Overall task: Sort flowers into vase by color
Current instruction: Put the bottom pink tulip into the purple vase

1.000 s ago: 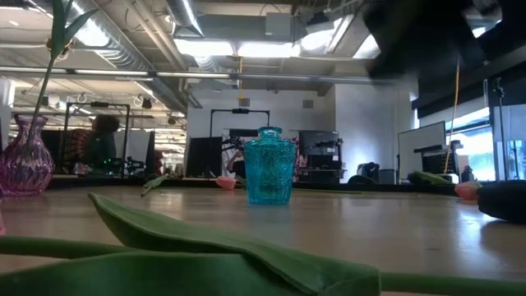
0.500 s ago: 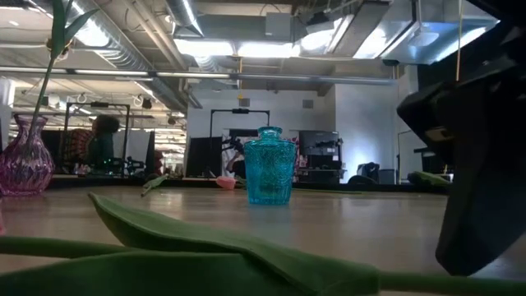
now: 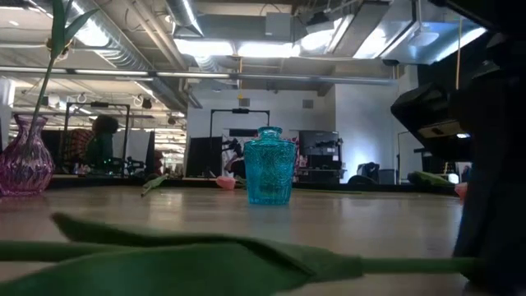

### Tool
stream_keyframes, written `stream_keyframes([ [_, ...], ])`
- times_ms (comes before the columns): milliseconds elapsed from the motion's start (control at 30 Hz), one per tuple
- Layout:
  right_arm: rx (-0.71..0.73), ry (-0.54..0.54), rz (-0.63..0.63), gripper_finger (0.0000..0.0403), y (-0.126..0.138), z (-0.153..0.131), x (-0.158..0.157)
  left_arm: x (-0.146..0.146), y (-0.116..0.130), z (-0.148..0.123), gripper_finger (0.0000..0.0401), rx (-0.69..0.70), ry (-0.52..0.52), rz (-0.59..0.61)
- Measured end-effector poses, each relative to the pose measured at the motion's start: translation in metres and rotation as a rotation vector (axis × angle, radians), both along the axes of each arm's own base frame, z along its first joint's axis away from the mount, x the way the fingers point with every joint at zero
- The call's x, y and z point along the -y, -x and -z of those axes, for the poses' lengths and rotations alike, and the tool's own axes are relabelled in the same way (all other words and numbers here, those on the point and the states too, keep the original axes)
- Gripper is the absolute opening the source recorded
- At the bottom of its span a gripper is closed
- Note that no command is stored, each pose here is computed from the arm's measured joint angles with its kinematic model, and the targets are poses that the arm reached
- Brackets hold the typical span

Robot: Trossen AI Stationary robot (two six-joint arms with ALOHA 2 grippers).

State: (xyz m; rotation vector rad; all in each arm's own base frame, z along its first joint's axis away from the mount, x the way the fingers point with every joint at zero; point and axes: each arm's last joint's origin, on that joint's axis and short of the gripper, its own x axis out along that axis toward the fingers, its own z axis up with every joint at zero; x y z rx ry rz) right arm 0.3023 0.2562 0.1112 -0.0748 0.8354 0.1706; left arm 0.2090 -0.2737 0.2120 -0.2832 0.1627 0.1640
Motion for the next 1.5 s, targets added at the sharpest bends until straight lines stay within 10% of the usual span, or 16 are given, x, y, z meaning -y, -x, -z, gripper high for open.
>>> stream_keyframes([
  [467,0.358,0.004,0.019,0.0005,0.038,-0.126,0.046,-0.012,0.008,-0.027,0.0136,0.059,-0.166,-0.153],
  [833,0.832,-0.264,-0.089,0.0003,0.067,-0.131,0.071,-0.033,-0.025,-0.023,0.0152,0.023,-0.171,-0.149],
  [1500,1.009,-0.24,-0.09,0.0001,0.026,-0.134,0.079,-0.071,-0.072,-0.075,0.0145,0.409,-0.26,0.131],
])
